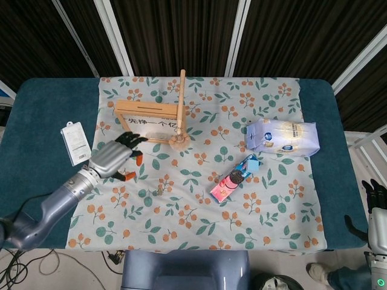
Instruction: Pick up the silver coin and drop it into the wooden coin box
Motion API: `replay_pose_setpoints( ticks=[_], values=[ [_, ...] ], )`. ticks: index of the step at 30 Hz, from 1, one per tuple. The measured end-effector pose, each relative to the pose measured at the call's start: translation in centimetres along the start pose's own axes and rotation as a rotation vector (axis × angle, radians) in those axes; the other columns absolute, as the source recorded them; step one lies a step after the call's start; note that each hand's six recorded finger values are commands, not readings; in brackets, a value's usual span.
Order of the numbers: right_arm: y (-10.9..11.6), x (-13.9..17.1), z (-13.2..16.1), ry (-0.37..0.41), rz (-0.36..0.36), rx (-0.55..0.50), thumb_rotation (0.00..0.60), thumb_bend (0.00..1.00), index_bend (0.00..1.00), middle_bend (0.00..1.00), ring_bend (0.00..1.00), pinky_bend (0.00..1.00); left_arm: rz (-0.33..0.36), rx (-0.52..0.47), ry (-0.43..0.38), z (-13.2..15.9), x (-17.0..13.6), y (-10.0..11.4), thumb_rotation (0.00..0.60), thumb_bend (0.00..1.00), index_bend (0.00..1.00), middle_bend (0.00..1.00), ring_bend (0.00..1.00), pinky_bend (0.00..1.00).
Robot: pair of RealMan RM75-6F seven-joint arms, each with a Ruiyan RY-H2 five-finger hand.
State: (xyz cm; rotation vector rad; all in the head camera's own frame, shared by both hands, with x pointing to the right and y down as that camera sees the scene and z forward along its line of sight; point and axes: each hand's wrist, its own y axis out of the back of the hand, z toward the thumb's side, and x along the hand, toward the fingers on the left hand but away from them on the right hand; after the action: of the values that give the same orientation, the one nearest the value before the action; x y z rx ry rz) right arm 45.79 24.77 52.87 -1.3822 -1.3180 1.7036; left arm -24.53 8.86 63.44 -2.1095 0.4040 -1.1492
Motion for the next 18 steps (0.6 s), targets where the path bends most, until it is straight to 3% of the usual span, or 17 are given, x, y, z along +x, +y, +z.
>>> replay_pose_setpoints(
  ticks=[7, 12, 18],
  values=[
    [0.1, 0.1, -0.1, -0.005, 0.001, -0.009, 0.600, 0.37, 0.10, 0.05, 0.00, 0.00, -0.087, 0.098, -0.072, 3.9, 3.5, -6.7, 0.600, 0.26, 0.47, 0.07, 0.00, 0.00],
    [0.0, 0.1, -0.2, -0.006, 0.005, -0.015, 0.600, 0.37, 0.10, 0.05, 0.00, 0.00, -0.147, 0.134, -0.063, 4.9, 5.5, -9.3, 0.600, 0.24, 0.47, 0.07, 0.00, 0.00],
    [0.1, 0.1, -0.3, -0.013, 0.007, -0.019, 0.600, 0.37, 0.10, 0.05, 0.00, 0.00, -0.145, 0.177, -0.032, 5.1, 7.4, -10.2, 0.600, 0.20, 0.47, 0.06, 0.00, 0.00]
  ],
)
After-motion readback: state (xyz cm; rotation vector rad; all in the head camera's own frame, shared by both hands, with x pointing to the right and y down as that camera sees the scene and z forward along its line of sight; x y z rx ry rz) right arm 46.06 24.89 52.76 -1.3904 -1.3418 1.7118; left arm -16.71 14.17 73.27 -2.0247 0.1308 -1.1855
